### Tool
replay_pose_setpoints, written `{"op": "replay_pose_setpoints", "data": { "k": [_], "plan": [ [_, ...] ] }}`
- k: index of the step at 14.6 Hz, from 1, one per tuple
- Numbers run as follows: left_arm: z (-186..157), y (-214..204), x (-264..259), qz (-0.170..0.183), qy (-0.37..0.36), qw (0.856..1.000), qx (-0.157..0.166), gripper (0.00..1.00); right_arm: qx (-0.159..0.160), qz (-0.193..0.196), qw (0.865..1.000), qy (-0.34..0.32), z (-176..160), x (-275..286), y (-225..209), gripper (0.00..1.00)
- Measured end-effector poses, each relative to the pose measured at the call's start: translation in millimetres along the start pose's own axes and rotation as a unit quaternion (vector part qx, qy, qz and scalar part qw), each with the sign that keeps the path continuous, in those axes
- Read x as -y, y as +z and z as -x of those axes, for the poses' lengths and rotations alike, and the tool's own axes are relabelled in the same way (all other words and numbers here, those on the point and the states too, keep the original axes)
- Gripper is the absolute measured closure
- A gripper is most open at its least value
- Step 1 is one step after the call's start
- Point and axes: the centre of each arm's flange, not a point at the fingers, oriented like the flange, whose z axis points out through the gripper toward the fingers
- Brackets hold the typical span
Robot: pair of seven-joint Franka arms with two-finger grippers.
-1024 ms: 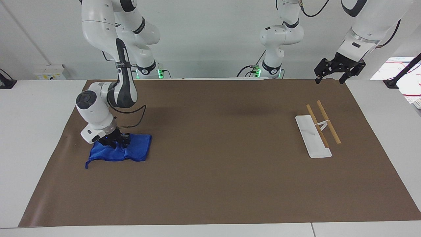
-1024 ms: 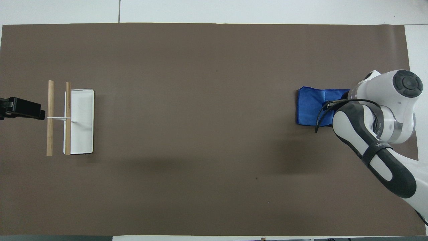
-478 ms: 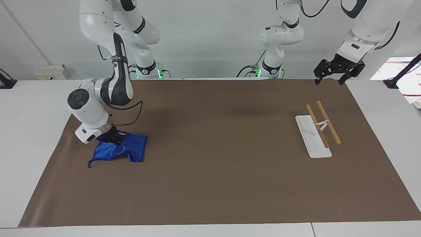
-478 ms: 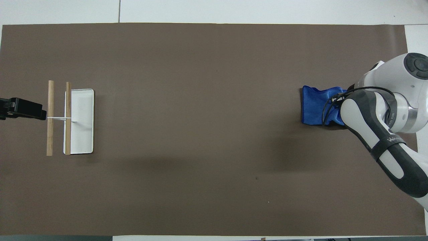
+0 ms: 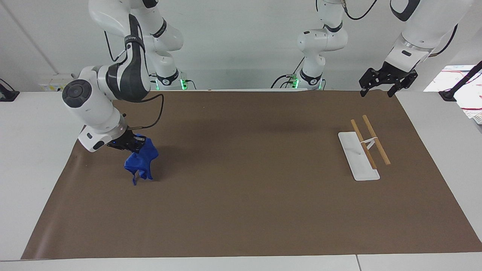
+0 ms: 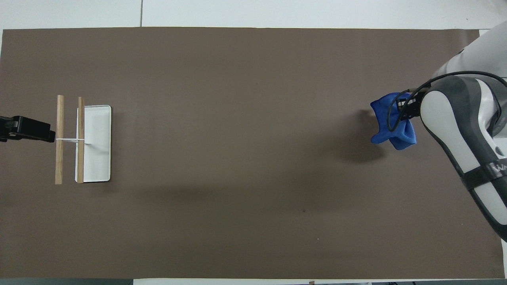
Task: Right arm passes towel to left arm to hang
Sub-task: 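Carry the towel toward the rack while the left gripper reaches toward it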
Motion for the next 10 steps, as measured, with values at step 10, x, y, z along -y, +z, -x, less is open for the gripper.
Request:
{"op": "replay_pose_setpoints", "data": {
  "k": [10],
  "plan": [
    [2.7,2.3,-2.6,0.000,0.003,1.000,0.005,0.00,0.011,-0.141,0.968,0.207,44.8,221.1,-64.7,0.93]
  ]
}}
